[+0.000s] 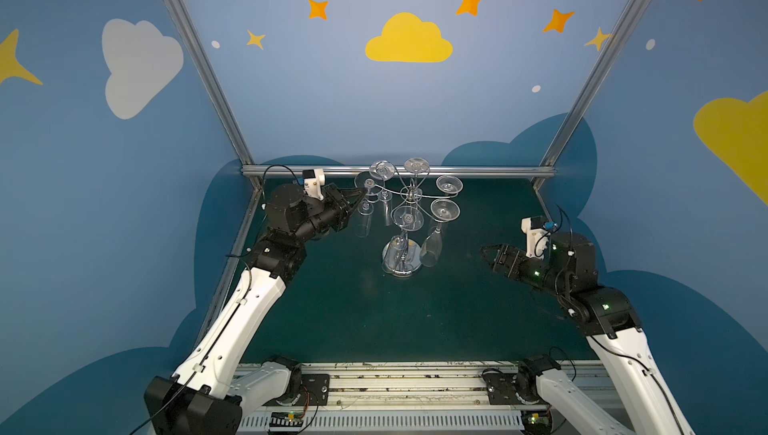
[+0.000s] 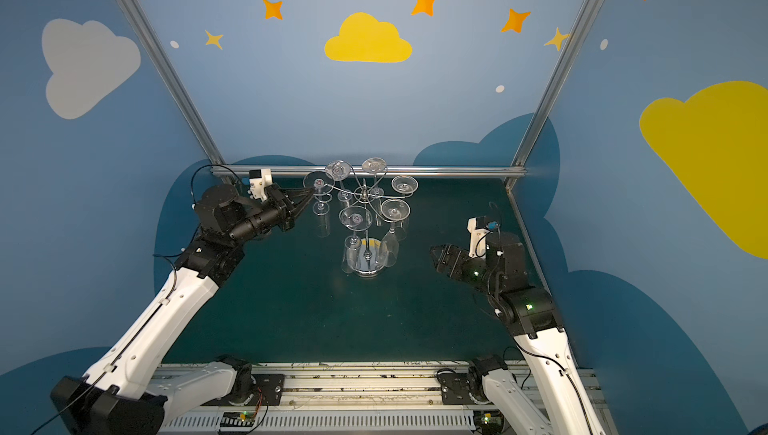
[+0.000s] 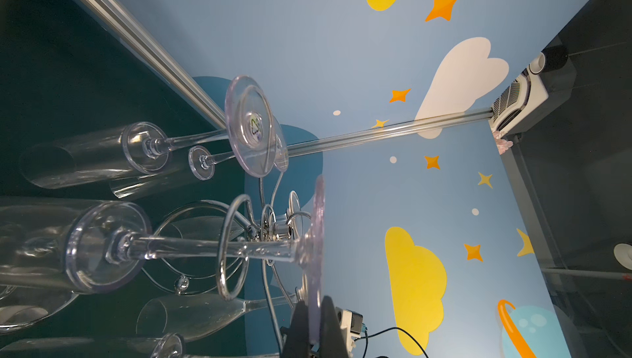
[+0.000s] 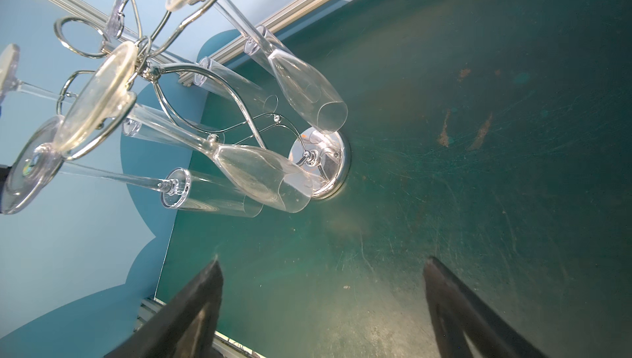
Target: Take the wine glass off the wine glass rack
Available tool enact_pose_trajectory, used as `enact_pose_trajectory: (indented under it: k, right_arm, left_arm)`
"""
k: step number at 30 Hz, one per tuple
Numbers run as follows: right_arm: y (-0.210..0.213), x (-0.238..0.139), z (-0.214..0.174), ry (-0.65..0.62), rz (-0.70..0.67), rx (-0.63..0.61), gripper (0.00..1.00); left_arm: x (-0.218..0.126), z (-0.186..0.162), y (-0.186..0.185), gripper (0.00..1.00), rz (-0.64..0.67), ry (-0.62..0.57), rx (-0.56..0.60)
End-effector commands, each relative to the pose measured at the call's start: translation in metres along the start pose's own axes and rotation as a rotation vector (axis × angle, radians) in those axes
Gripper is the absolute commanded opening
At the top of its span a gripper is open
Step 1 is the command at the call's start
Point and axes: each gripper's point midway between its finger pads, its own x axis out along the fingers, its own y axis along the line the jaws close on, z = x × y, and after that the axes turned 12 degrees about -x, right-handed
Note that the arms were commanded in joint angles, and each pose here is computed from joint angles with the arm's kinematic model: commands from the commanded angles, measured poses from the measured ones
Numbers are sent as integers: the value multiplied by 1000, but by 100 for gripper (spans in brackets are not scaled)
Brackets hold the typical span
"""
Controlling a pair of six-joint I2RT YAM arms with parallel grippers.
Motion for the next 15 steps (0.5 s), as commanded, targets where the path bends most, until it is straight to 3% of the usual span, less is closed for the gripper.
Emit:
enact_pose_trajectory:
  k: [1, 15]
  right_arm:
    - [-2, -1, -2, -9, -10, -3, 90]
    - [-3, -2, -4, -24, -9, 10, 90]
  left_arm:
    - [1, -4, -26, 3, -68, 26, 49]
    - [18, -26, -25, 3, -78, 146, 56]
